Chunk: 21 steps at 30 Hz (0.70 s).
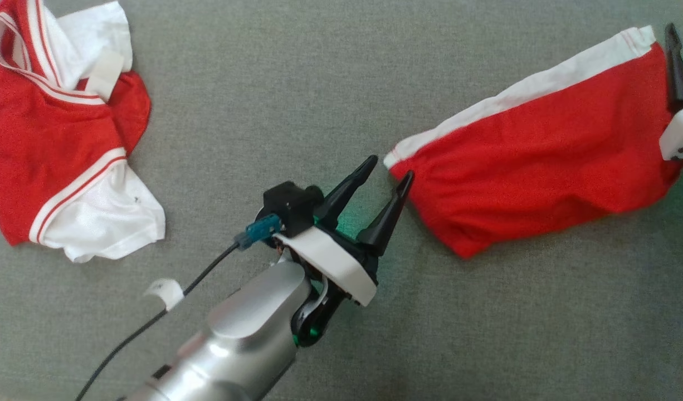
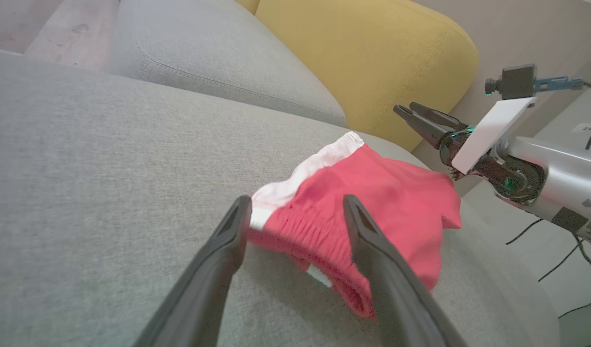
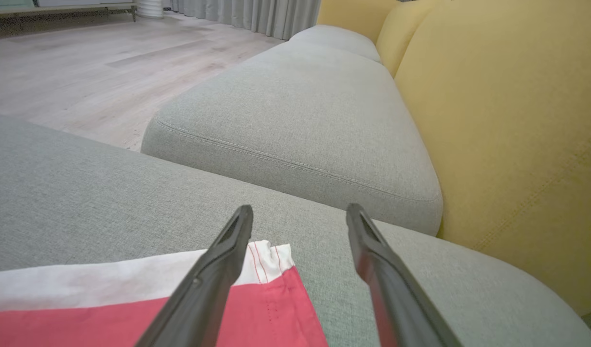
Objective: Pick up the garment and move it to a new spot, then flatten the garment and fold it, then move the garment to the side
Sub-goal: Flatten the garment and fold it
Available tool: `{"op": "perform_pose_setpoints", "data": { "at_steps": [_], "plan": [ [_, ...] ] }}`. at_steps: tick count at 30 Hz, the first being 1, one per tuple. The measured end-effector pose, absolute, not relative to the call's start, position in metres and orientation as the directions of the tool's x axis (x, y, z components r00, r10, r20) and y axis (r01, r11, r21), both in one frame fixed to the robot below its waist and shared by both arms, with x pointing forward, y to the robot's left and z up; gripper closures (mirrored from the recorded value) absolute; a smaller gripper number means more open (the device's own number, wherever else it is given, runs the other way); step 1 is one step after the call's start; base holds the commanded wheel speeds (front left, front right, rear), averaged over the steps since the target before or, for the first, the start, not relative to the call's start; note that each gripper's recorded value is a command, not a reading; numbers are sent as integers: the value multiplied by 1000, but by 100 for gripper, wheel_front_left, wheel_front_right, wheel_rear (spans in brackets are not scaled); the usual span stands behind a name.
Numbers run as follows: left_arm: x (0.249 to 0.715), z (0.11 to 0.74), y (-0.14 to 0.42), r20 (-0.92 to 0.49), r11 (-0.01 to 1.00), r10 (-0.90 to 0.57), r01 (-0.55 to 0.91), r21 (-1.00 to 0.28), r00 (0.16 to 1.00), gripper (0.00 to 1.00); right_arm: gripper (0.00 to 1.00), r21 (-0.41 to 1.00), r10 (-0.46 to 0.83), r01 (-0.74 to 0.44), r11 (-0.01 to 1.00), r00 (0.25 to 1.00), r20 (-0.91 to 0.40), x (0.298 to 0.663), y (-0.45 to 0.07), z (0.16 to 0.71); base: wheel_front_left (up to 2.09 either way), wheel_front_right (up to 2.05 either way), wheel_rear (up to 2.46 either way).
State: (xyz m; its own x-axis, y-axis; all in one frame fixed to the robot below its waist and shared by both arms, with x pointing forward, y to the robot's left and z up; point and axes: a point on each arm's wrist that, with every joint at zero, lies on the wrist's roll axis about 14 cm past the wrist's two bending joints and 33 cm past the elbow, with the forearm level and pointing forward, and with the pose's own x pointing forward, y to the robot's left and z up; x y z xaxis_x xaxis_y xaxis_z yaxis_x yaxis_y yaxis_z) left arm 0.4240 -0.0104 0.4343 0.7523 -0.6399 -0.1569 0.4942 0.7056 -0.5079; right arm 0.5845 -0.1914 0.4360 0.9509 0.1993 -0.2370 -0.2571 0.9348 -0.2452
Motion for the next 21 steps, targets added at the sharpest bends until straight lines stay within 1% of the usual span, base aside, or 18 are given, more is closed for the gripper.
{"op": "perform_pose_setpoints", "data": {
  "at_steps": [4,9,15,19,21],
  "plan": [
    [423,440,2,-141,740,-599,477,-474,789,0,0,-192,176,-231,954,948,-266,574,-199,431,0,0,0],
    [433,471,33,-47,823,-481,433,-369,875,0,0,-125,129,-196,973,903,-410,551,-214,397,0,0,0],
    [419,491,86,22,920,-274,269,-286,961,0,0,-57,121,-171,984,862,-493,557,-216,387,0,0,0],
    [407,511,122,77,968,-134,148,-204,988,0,0,-26,113,-154,988,824,-555,556,-218,376,0,0,0],
    [398,513,136,83,981,-78,91,-169,994,0,0,3,97,-119,993,798,-595,552,-223,368,0,0,0]
  ]
}}
